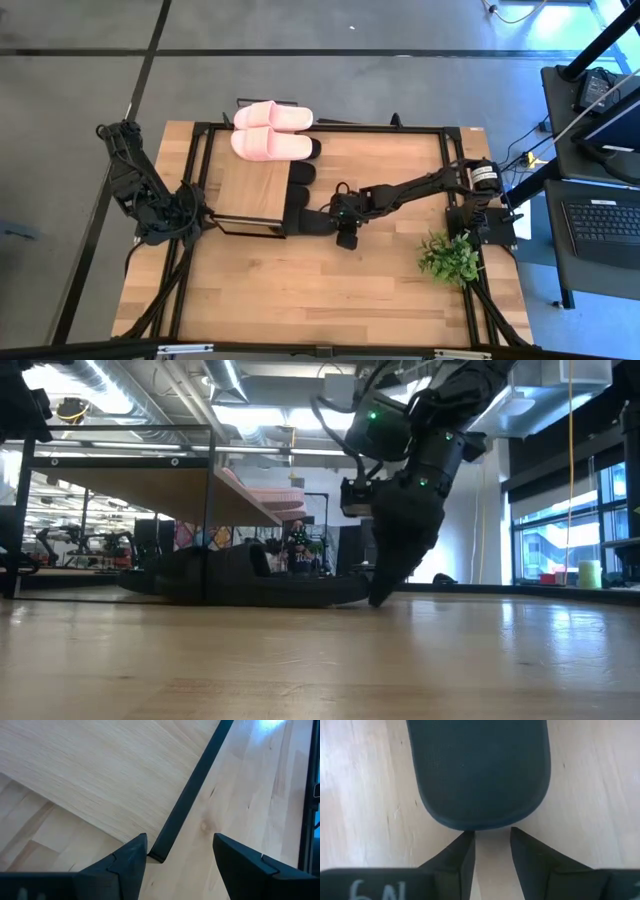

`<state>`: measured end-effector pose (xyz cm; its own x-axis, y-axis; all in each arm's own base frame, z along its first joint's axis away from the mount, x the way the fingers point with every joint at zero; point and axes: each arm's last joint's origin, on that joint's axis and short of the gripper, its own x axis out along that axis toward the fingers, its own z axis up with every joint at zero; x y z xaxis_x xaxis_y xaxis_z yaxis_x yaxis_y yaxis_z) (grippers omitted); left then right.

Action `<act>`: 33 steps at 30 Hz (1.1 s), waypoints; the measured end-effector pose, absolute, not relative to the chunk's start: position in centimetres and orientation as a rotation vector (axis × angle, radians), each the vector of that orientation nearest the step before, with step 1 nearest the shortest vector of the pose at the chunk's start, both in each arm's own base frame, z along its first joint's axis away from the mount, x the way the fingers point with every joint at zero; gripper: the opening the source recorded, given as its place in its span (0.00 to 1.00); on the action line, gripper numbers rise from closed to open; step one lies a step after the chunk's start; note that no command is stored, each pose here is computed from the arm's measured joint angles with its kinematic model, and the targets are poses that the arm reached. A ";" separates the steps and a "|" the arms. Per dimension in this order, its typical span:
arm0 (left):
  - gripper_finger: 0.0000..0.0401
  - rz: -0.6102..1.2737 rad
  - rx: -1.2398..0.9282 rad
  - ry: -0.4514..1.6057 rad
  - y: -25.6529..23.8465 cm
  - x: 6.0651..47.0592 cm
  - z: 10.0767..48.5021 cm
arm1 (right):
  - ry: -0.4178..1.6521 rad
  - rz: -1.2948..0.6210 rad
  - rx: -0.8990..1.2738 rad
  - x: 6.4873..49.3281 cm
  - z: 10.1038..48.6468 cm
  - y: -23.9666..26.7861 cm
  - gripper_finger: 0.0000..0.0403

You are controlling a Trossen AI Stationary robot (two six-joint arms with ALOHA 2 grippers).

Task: Pick and place slides into the shelf
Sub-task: Put the black slide under the shelf

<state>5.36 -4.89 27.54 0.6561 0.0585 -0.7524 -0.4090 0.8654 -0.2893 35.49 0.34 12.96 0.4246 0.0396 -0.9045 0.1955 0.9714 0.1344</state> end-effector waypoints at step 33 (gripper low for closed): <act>0.54 0.238 -0.493 0.764 -4.5 5.2 29.5 | 1.034 -0.013 0.258 36.3 13.4 0.7 0.31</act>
<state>5.20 -4.54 29.50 0.7028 0.0294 -0.7108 -0.3790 0.8610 -0.3391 36.33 0.67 13.42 0.5140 0.1102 -0.8507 0.1321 0.9697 0.2055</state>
